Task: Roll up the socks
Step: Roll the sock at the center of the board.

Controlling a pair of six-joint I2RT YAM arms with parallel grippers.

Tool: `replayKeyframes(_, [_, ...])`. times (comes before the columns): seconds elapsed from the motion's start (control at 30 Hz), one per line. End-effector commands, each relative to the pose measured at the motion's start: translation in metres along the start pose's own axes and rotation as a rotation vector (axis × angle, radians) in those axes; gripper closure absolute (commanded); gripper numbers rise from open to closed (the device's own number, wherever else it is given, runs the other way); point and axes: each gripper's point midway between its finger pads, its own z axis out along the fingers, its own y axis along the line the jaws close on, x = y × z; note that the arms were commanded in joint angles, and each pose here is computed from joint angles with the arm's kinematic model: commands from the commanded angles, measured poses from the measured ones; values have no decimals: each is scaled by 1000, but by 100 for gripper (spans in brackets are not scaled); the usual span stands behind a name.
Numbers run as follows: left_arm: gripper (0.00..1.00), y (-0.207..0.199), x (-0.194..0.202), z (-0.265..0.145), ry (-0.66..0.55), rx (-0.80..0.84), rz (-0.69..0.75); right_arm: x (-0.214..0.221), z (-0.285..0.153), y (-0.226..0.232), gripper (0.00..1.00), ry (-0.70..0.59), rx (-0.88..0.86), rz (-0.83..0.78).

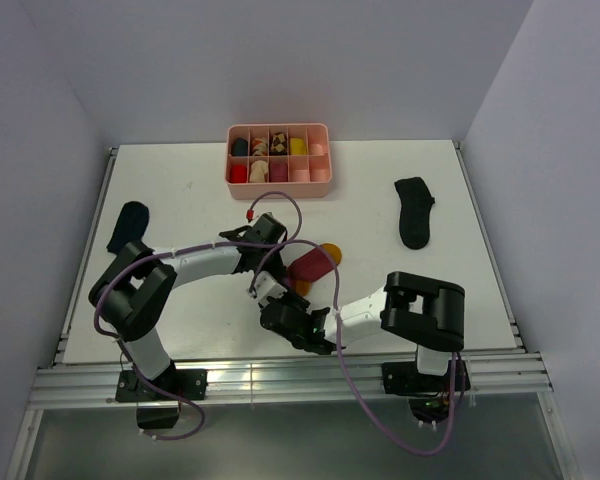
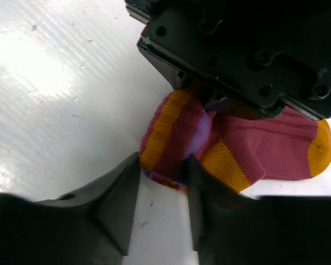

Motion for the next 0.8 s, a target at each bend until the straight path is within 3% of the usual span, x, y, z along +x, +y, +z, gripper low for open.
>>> replayKeyframes(0.0, [99,30,31,6,116,-95,43,-15,7,2,67,-43,40,29])
replayKeyframes(0.03, [99,31,33,5,116,-93,43,-13,7,4,86,-41,28,33])
replayKeyframes(0.1, [90,26,27,1,89,-72,43,-9,5,5,98,-35,12,55])
replayKeyframes(0.23, [70,19,17,-12,28,-22,18,-10,-2,9,100,-34,-79,169])
replayKeyframes(0.37, [38,9,-3,-37,-85,42,-29,-1,-11,18,100,-12,-242,291])
replayKeyframes(0.43, [31,9,-9,-41,-137,64,-75,-3,-13,16,100,-8,-297,369])
replayKeyframes(0.77, [31,25,-23,-81,-356,222,-330,-11,-39,33,100,-33,-742,712])
